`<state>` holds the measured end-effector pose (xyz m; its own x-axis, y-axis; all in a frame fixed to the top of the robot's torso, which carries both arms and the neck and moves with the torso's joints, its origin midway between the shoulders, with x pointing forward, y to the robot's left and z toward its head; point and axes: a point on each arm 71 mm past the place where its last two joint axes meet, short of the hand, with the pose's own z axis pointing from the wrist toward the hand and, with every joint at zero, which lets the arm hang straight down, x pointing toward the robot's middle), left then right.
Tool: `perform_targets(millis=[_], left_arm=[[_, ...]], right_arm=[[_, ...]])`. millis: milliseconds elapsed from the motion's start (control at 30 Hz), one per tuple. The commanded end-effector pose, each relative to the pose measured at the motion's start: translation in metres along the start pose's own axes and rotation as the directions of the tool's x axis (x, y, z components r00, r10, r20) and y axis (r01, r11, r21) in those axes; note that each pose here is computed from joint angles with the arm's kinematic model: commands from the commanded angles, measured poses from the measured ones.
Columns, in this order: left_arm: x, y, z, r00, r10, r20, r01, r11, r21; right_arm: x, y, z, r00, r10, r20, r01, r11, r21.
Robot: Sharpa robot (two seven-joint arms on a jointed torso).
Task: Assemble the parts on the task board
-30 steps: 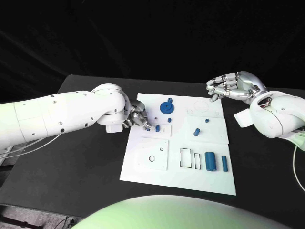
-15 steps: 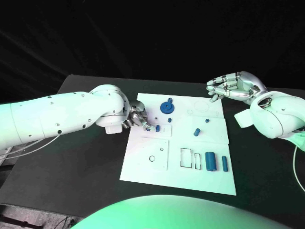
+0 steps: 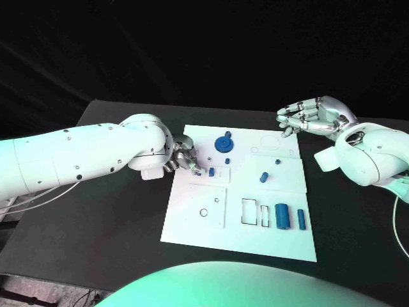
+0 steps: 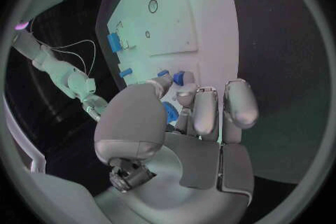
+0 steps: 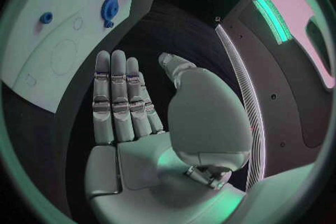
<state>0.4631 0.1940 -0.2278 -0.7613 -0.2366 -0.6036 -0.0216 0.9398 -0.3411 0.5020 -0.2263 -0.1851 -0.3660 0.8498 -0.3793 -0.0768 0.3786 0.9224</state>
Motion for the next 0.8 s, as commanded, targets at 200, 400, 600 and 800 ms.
perform_targets(millis=[200, 400, 600, 800], left_arm=[[0.0026, 0.0020, 0.0025, 1.000, 0.005, -0.016, -0.005, 1.000, -0.011], [0.0035, 0.0018, 0.0036, 1.000, 0.003, -0.019, -0.003, 1.000, -0.011], [0.0043, 0.0019, 0.0040, 1.000, -0.020, -0.019, 0.020, 1.000, -0.008], [0.0055, 0.0018, 0.0039, 0.997, -0.071, -0.026, 0.071, 0.997, 0.007]], right_arm=[[0.0019, 0.0004, 0.0001, 1.000, 0.003, -0.017, -0.003, 1.000, -0.008], [0.0017, 0.0002, -0.0001, 1.000, 0.003, -0.017, -0.003, 1.000, -0.008], [0.0018, 0.0001, -0.0001, 1.000, 0.003, -0.017, -0.003, 1.000, -0.007], [0.0021, -0.0002, 0.0000, 1.000, 0.004, -0.019, -0.004, 1.000, -0.006]])
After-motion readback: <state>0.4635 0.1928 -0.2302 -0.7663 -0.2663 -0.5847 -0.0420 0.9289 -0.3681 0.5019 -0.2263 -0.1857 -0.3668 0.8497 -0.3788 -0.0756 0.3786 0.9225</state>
